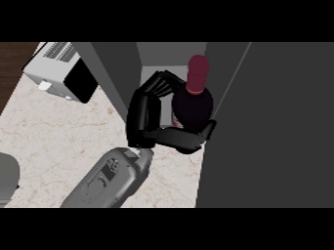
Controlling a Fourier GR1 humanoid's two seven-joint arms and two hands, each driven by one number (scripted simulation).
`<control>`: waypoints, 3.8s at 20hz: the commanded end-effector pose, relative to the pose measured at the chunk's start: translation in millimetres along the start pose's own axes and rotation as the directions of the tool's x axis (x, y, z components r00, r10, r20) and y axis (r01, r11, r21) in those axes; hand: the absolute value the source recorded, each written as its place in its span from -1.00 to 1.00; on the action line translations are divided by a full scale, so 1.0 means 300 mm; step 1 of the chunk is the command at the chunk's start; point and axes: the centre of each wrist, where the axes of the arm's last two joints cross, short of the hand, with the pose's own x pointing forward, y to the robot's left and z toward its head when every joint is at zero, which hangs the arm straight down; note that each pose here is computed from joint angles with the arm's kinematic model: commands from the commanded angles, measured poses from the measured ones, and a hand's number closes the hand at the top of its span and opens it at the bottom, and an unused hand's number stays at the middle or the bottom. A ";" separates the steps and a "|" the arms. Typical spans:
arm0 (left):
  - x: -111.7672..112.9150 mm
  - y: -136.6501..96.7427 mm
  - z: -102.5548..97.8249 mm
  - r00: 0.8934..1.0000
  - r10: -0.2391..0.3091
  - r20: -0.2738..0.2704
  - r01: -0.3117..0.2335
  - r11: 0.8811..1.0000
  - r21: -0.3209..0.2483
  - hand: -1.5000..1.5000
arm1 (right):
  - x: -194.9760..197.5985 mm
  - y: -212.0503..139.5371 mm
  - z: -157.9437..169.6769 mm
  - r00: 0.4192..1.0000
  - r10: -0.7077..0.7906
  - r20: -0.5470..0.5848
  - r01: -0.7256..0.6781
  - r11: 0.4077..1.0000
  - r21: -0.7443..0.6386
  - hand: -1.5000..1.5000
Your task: Pick up the wine, place it into the cabinet and close the cabinet
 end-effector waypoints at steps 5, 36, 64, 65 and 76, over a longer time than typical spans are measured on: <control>-0.064 -0.013 -0.036 0.993 -0.114 0.012 0.113 0.993 0.029 1.00 | 0.075 0.005 0.051 0.999 -0.002 0.042 0.001 1.000 0.030 -1.00; -0.238 0.169 -0.209 0.991 -0.116 -0.062 0.122 0.988 0.099 1.00 | 0.038 0.009 0.104 0.998 -0.051 0.046 0.049 0.998 0.035 -1.00; -0.276 0.226 -0.343 0.978 -0.204 -0.041 0.208 0.949 0.236 1.00 | 0.005 0.058 0.027 0.995 -0.078 0.059 0.075 0.996 0.052 -1.00; -0.260 0.229 -0.358 0.986 -0.166 -0.030 0.168 0.954 0.247 1.00 | 0.025 0.027 0.064 0.996 -0.076 0.047 0.074 0.996 0.052 -1.00; -0.272 0.301 -0.355 0.990 -0.131 -0.049 0.139 0.952 0.271 1.00 | 0.006 0.042 0.039 0.996 -0.082 0.039 0.079 0.995 0.055 -1.00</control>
